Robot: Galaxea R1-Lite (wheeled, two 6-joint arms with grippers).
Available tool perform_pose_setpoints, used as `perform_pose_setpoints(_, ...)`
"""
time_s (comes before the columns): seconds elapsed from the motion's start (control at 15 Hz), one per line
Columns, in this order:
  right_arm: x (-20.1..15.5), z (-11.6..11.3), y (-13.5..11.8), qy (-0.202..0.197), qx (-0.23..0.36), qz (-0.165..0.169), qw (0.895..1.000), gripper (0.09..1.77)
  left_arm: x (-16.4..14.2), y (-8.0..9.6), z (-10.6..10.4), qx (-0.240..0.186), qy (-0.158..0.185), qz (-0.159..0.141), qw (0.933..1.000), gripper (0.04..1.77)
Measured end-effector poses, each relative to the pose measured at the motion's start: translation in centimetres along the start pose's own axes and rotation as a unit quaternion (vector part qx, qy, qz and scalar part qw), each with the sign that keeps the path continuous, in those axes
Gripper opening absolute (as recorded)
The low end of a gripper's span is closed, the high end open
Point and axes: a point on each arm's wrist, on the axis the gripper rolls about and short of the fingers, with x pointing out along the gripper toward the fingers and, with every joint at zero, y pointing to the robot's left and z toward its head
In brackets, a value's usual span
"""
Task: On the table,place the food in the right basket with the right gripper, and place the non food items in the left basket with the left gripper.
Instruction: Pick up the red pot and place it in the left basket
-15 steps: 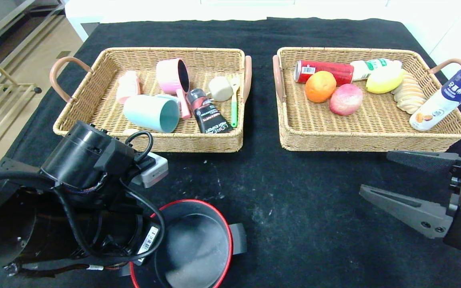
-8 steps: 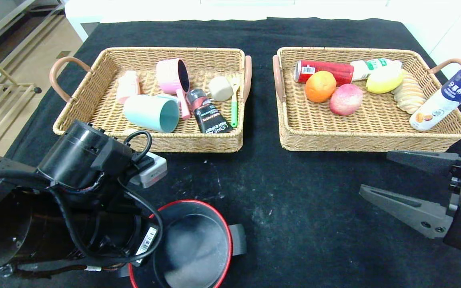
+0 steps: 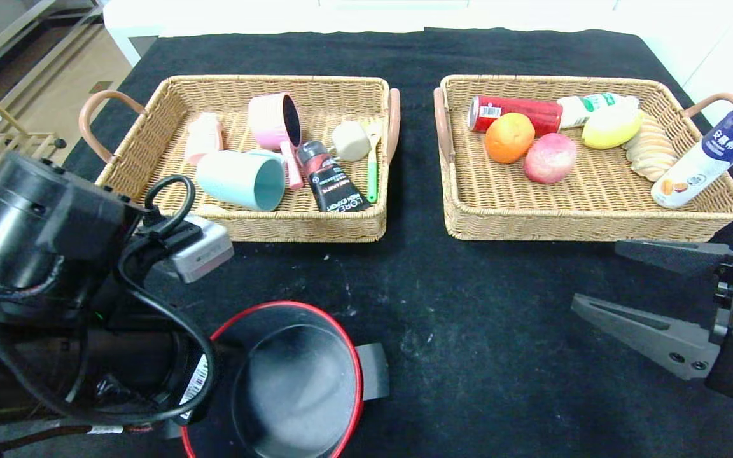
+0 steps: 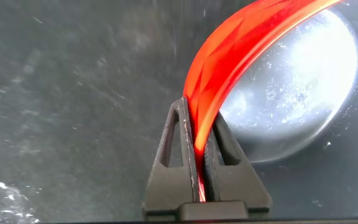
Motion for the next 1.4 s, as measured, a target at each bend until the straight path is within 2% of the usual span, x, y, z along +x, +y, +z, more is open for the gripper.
perform_pose_setpoints(0.27, 0.0, 0.0, 0.0, 0.000, 0.000, 0.000, 1.000, 1.71, -2.1, 0.6, 2.1, -0.041, -0.061, 0.000, 0.9973, 0.18)
perform_pose_setpoints(0.4, 0.0, 0.0, 0.0, 0.000, 0.000, 0.000, 1.000, 1.71, -3.1, 1.1, 3.7, -0.074, -0.092, 0.003, 0.9930, 0.18)
perform_pose_setpoints(0.6, 0.0, 0.0, 0.0, 0.001, 0.001, 0.000, 1.000, 1.71, -3.9, 2.6, 6.1, -0.110, -0.133, 0.032, 0.9844, 0.18)
perform_pose_setpoints(0.8, 0.0, 0.0, 0.0, 0.000, 0.000, 0.000, 1.000, 1.71, -4.1, 4.9, 8.0, -0.147, -0.159, 0.070, 0.9737, 0.18)
perform_pose_setpoints(0.93, 0.0, 0.0, 0.0, 0.000, 0.000, 0.000, 1.000, 1.71, -4.4, 6.5, 8.9, -0.178, -0.175, 0.090, 0.9642, 0.18)
perform_pose_setpoints(1.4, 0.0, 0.0, 0.0, 0.000, 0.001, 0.000, 1.000, 1.71, -4.9, 12.4, 11.1, -0.237, -0.216, 0.169, 0.9320, 0.18)
